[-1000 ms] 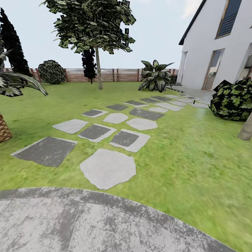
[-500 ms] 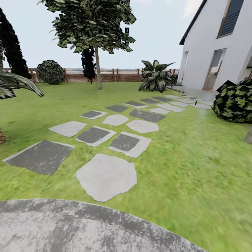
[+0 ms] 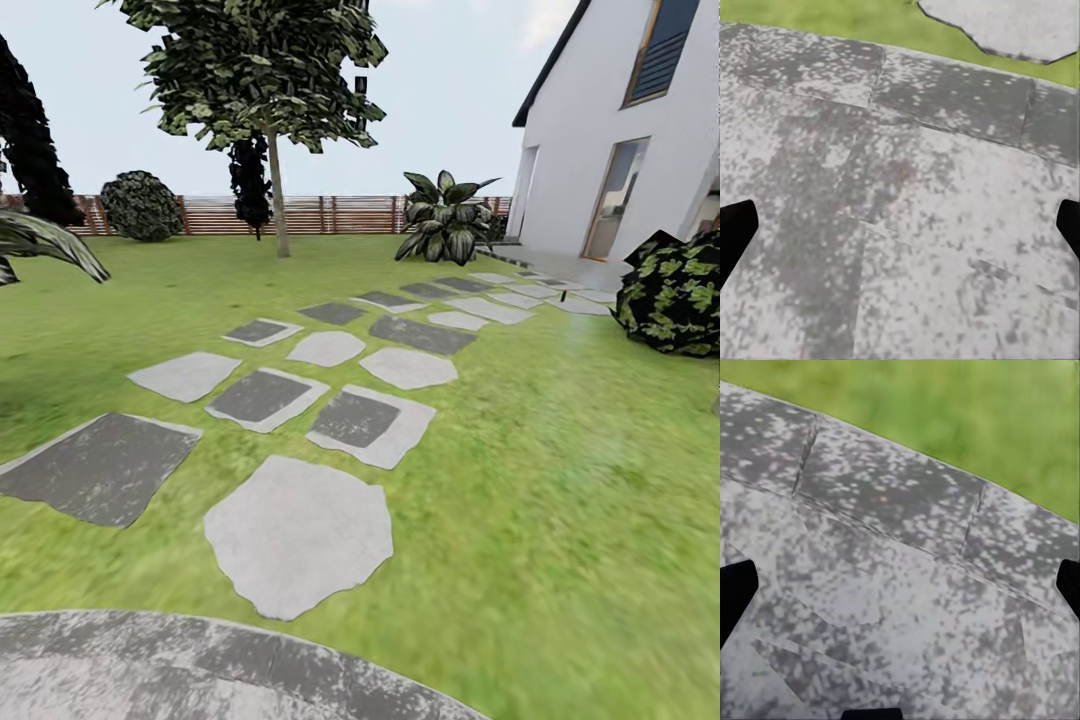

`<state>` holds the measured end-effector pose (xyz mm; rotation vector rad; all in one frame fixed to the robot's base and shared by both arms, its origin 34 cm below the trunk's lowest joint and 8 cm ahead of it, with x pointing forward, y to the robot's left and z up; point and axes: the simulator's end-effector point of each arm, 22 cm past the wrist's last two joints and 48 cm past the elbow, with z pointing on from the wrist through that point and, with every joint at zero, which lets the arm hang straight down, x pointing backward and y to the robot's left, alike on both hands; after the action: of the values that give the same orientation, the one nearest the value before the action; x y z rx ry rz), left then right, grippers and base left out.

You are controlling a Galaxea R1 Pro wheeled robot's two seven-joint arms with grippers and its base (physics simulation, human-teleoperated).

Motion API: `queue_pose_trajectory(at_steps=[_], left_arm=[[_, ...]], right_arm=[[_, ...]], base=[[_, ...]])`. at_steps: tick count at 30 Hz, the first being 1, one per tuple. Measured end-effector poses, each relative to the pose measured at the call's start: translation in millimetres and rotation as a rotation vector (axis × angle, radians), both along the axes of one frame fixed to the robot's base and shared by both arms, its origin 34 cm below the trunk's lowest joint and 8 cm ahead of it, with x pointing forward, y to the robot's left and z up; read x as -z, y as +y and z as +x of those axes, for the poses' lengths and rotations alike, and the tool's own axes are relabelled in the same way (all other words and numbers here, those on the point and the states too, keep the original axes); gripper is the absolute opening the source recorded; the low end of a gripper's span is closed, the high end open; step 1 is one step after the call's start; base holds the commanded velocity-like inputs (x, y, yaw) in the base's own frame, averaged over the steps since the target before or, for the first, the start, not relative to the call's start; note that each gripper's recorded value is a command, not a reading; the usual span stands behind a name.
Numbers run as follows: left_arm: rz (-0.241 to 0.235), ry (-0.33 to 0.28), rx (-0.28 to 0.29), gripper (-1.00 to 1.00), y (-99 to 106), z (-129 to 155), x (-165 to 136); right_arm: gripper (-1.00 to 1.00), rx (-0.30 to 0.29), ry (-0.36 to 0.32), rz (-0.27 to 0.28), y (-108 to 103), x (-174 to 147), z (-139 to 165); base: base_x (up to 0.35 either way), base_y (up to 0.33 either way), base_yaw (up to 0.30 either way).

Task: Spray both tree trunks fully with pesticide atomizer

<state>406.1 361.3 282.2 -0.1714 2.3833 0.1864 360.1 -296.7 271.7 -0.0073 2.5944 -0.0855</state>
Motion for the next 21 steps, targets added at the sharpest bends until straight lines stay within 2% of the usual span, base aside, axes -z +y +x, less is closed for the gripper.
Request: queue_pose_trajectory(at_steps=[9,21], left_arm=[[0.0,-0.001,0.0,1.0,0.0,0.3,-0.1],[0.0,0.0,0.0,1.0,0.0,0.1,0.0]], right_arm=[[1.0,0.0,0.0,0.0,0.0,0.0,0.0],[1.0,-0.009,0.003,0.003,2.5,0.6,-0.7]], base=[[0.339,0.0,-0.202],[0.339,0.0,-0.013]])
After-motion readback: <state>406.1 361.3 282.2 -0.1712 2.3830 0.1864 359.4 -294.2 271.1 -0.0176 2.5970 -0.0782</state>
